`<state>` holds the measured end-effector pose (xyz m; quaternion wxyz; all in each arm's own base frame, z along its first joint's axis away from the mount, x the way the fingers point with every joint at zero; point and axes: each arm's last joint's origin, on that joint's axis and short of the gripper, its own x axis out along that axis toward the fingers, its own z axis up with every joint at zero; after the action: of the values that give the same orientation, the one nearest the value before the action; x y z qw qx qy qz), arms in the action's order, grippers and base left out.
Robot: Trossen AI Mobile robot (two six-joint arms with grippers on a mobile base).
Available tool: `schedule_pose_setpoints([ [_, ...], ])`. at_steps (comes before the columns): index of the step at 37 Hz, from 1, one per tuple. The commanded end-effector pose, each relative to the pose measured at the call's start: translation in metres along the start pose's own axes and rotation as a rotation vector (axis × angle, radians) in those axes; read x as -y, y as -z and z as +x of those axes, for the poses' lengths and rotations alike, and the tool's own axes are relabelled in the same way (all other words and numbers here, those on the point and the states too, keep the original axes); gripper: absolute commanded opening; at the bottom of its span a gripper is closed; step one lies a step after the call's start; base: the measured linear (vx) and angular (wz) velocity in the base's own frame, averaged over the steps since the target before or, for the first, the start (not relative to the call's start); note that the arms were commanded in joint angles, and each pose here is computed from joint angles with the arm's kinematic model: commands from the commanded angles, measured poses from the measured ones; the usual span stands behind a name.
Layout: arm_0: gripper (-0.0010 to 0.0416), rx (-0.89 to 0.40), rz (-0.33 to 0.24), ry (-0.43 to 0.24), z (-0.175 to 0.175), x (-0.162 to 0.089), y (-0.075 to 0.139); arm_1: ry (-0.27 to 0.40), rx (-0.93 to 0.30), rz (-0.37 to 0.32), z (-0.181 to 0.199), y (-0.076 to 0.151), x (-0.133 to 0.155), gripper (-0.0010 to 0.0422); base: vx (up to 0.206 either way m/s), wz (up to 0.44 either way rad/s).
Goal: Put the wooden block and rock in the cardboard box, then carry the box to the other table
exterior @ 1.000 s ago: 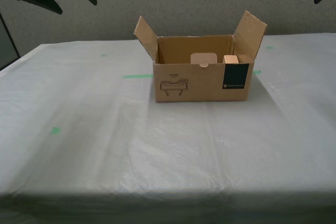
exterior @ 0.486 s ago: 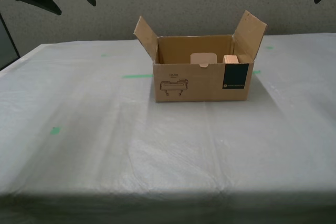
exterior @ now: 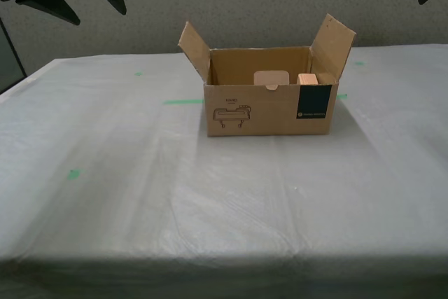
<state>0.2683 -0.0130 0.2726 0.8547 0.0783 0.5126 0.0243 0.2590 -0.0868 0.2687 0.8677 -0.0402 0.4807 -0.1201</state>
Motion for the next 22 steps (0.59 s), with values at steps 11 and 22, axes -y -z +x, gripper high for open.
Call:
schedule_pose_setpoints([
  [11,0.0398,0.003,-0.002,0.001,-0.0002,-0.0002,-0.0003,0.002,0.001,0.004,-0.0002,-0.0001,0.0,0.0389,0.0,0.0],
  [22,0.0399,0.003,-0.002,0.001,-0.0002,-0.0002,-0.0003,0.002,0.001,0.004,-0.0002,-0.0002,0.0,0.0389,0.0,0.0],
])
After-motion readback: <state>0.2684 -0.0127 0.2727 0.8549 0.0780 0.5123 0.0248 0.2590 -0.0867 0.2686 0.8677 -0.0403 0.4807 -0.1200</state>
